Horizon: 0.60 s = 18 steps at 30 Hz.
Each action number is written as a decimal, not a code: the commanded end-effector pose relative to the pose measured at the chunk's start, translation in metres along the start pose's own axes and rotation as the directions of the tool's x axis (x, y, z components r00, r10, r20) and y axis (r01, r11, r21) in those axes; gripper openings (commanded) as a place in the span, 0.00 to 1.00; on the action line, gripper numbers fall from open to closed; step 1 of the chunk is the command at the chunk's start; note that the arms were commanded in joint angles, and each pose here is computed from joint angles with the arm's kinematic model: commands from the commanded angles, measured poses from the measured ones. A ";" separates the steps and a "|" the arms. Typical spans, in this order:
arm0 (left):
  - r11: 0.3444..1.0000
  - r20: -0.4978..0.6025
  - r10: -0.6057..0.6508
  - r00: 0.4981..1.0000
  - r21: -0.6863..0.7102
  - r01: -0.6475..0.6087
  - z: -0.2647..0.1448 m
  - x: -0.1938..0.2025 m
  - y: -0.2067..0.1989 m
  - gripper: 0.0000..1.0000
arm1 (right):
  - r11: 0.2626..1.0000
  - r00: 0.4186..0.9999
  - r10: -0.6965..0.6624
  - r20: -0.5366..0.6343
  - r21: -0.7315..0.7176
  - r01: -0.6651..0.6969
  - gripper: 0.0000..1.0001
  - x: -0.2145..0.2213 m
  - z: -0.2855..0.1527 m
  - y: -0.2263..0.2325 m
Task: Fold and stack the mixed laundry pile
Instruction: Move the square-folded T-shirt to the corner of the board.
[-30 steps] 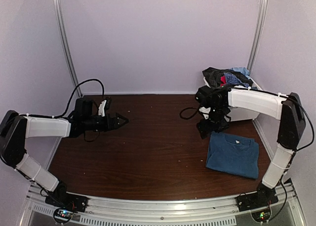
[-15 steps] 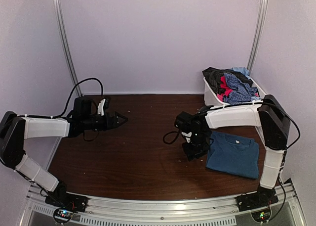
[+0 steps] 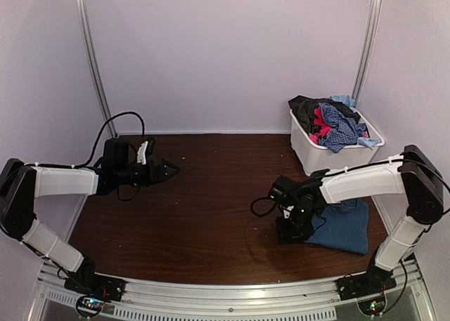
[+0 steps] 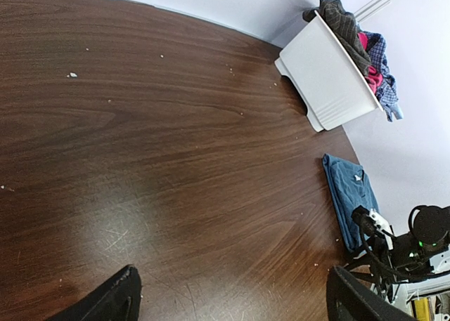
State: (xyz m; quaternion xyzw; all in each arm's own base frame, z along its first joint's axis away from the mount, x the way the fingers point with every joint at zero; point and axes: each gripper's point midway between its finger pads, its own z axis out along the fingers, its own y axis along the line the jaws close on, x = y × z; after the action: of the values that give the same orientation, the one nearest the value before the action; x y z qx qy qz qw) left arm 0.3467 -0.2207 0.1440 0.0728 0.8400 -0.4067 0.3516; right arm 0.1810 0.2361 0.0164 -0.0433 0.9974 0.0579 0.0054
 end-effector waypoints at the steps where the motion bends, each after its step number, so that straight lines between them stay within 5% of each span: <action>1: 0.999 0.044 0.019 0.999 0.029 -0.021 -0.005 -0.011 -0.007 0.93 | 0.989 0.991 0.112 -0.077 0.110 -0.103 0.42 0.039 0.013 -0.039; 5: 0.999 0.041 0.017 0.999 0.035 -0.019 -0.003 -0.010 -0.007 0.93 | 0.984 0.989 0.137 -0.048 0.119 -0.130 0.43 0.044 0.003 -0.050; 12: 0.998 0.044 0.017 0.999 0.062 -0.020 -0.003 -0.011 -0.011 0.93 | 1.000 0.998 -0.009 0.057 -0.019 0.010 0.43 -0.002 -0.032 0.032; 18: 0.998 0.045 0.018 0.999 0.054 -0.020 -0.005 -0.011 -0.011 0.93 | 0.999 0.999 0.001 0.045 0.054 -0.004 0.46 -0.023 -0.005 0.030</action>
State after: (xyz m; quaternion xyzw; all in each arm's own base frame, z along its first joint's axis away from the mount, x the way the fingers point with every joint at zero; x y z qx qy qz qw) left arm 0.3451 -0.2242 0.1481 0.0759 0.8330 -0.4209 0.3511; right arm 0.1964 0.2884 0.0502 -0.0458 0.9946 0.0854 0.0366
